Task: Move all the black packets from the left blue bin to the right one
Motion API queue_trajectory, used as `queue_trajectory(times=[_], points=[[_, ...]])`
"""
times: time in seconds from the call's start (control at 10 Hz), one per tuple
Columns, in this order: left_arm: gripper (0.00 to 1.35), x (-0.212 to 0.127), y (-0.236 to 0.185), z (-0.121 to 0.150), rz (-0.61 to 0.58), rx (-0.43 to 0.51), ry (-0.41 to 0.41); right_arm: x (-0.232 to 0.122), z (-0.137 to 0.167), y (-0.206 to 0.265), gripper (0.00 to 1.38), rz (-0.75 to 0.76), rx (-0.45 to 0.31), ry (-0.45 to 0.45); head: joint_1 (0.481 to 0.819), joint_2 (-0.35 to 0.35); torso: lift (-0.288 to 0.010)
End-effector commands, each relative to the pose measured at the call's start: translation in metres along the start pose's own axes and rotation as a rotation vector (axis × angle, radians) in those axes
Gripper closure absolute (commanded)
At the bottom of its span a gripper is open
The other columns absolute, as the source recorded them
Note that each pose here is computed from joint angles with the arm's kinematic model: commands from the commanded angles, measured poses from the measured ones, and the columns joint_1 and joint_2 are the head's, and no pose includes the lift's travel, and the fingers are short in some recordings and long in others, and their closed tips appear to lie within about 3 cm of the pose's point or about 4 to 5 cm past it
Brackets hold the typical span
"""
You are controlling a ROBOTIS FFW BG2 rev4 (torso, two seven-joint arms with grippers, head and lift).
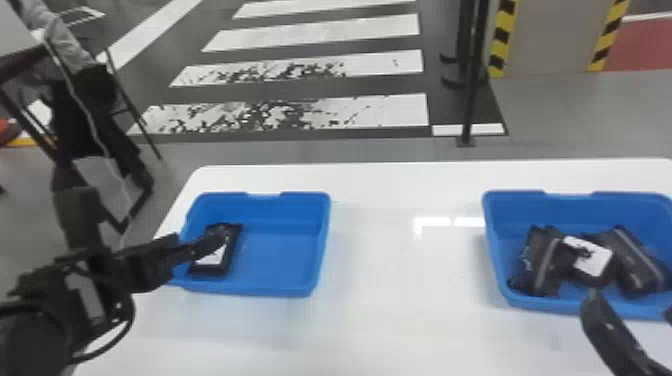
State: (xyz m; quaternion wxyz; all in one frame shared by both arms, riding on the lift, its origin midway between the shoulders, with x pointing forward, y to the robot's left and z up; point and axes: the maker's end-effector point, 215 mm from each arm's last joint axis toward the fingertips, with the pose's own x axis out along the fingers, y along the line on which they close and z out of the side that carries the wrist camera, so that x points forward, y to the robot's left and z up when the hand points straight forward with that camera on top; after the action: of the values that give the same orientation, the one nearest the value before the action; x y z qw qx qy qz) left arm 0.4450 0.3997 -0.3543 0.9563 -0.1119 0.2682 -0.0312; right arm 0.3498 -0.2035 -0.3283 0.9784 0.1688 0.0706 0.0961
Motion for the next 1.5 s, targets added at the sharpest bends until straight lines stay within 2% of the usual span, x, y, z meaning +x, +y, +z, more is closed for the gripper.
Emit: queue_trajectory(times=[0.0,0.4,0.5,1.2,1.4], points=[[0.18,0.027,0.021,-0.008,0.02,-0.063,0.041,-0.002,-0.003,0.003,0.14,0.004,0.024,0.005,0.695,0.272,-0.139],[0.18,0.096,0.029,-0.043,0.034,-0.143,0.2,0.0,-0.018,0.008,0.15,0.031,0.068,0.032,0.695,0.288,-0.139],[0.18,0.103,0.033,-0.046,0.055,-0.144,0.226,0.001,-0.02,0.01,0.15,0.037,0.073,0.036,0.695,0.283,-0.139],[0.2,0.118,0.032,-0.046,0.158,-0.114,0.265,0.002,-0.036,0.013,0.17,0.06,0.122,0.071,0.695,0.289,-0.139],[0.2,0.112,0.028,-0.04,0.206,-0.056,0.278,0.001,-0.038,0.014,0.17,0.064,0.133,0.073,0.695,0.29,-0.139]])
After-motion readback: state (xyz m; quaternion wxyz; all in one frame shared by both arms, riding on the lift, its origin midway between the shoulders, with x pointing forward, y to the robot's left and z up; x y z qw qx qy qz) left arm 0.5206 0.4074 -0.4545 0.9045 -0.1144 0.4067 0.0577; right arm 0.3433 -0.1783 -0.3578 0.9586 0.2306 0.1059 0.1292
